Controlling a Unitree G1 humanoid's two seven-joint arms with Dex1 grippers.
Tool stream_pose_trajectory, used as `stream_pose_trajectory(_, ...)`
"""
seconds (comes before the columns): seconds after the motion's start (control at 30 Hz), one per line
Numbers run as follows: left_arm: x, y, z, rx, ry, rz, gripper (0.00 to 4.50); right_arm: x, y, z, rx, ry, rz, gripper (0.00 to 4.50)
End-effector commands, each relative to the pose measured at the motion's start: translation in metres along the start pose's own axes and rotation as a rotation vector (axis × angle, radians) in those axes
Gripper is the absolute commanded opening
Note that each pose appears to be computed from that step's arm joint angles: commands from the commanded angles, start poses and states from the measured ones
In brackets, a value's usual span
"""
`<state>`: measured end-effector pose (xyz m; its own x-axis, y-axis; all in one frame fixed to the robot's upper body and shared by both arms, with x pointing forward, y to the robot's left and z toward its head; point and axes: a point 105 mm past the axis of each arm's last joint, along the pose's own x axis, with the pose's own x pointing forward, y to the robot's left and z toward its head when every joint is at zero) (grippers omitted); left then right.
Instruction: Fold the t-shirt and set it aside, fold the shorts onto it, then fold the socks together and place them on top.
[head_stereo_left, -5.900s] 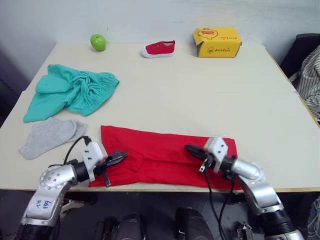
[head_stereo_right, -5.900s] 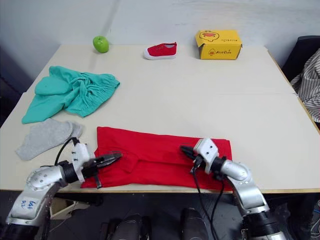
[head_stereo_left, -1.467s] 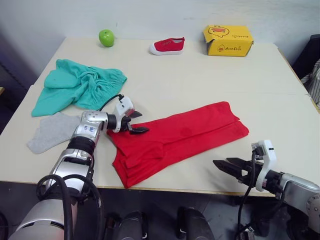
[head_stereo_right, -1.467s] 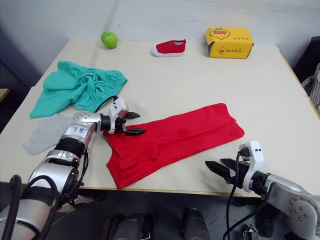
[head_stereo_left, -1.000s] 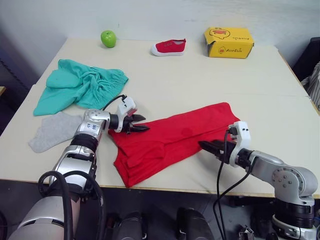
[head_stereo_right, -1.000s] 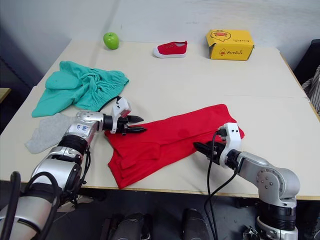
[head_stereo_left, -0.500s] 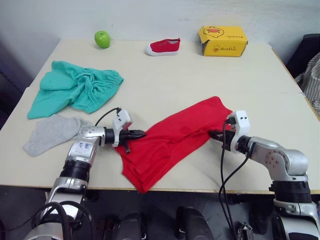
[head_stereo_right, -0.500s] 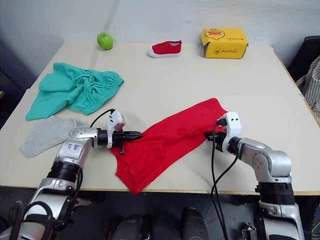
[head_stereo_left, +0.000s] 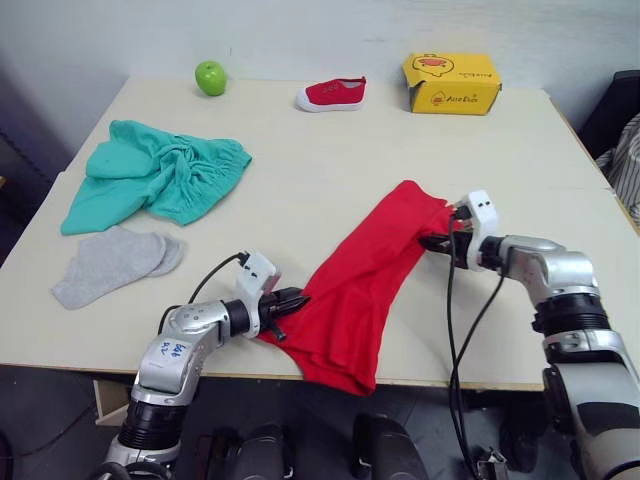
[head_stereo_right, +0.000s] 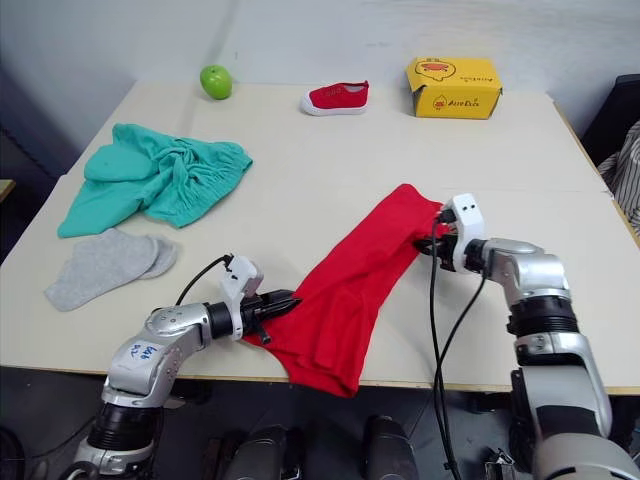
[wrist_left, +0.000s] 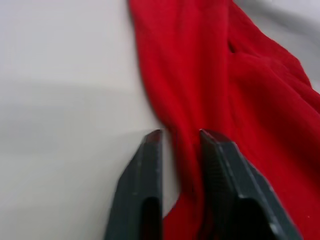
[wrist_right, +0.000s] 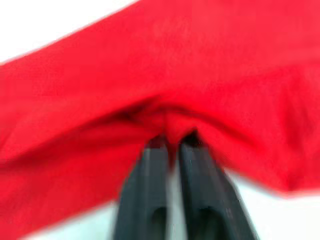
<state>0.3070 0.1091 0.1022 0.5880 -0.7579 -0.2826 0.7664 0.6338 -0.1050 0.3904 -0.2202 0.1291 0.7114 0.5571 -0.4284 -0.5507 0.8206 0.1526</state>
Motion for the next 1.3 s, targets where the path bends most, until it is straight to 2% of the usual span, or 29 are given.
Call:
stream_pose_trajectory(0.03, -0.003, 0.012, 0.033, 0.029, -0.067, -0.044, 2.23, -0.027, 0.026, -0.001, 0.012, 0.012, 0.139, 1.60)
stream_pose_trajectory(0.17, 0.015, 0.028, 0.047, 0.158, 0.011, -0.116, 3.47, -0.052, 0.066, -0.021, 0.071, 0.051, 0.278, 3.01)
stream_pose_trajectory(0.2, 0.027, 0.033, 0.052, 0.174, 0.020, -0.128, 3.48, -0.053, 0.076, -0.030, 0.089, 0.060, 0.286, 3.56)
stream_pose_trajectory(0.3, 0.054, 0.042, 0.060, 0.194, 0.029, -0.148, 3.48, -0.053, 0.098, -0.049, 0.123, 0.083, 0.301, 4.33)
stream_pose_trajectory(0.33, 0.062, 0.043, 0.061, 0.196, 0.034, -0.156, 3.48, -0.052, 0.104, -0.054, 0.140, 0.086, 0.306, 4.46)
stream_pose_trajectory(0.43, 0.086, 0.040, 0.059, 0.178, 0.059, -0.201, 3.48, -0.044, 0.120, -0.066, 0.173, 0.091, 0.296, 4.46)
stream_pose_trajectory(0.53, 0.107, 0.027, 0.055, 0.141, 0.079, -0.265, 3.48, -0.032, 0.139, -0.088, 0.170, 0.155, 0.282, 4.46)
stream_pose_trajectory(0.67, 0.119, 0.018, 0.044, 0.145, 0.141, -0.292, 3.48, -0.027, 0.166, -0.098, 0.207, 0.169, 0.338, 4.46)
stream_pose_trajectory(0.7, 0.122, 0.015, 0.043, 0.140, 0.143, -0.299, 3.18, -0.027, 0.173, -0.100, 0.207, 0.177, 0.354, 4.50)
stream_pose_trajectory(0.77, 0.126, 0.011, 0.044, 0.138, 0.133, -0.305, 2.88, -0.028, 0.182, -0.106, 0.205, 0.191, 0.372, 4.50)
stream_pose_trajectory(0.83, 0.129, 0.008, 0.044, 0.149, 0.129, -0.308, 2.32, -0.028, 0.185, -0.109, 0.205, 0.194, 0.373, 4.50)
stream_pose_trajectory(1.07, 0.127, 0.020, 0.040, 0.161, 0.102, -0.234, 0.07, -0.028, 0.178, -0.109, 0.181, 0.190, 0.353, 2.23)
stream_pose_trajectory(1.17, 0.122, 0.025, 0.039, 0.078, 0.047, -0.222, 0.00, -0.027, 0.169, -0.104, 0.159, 0.175, 0.337, 1.20)
stream_pose_trajectory(1.27, 0.110, 0.040, 0.036, 0.005, -0.024, -0.152, 0.00, -0.023, 0.153, -0.091, 0.129, 0.147, 0.317, 0.12)
stream_pose_trajectory(1.3, 0.105, 0.046, 0.036, -0.003, -0.049, -0.125, 0.00, -0.021, 0.149, -0.086, 0.119, 0.137, 0.312, 0.05)
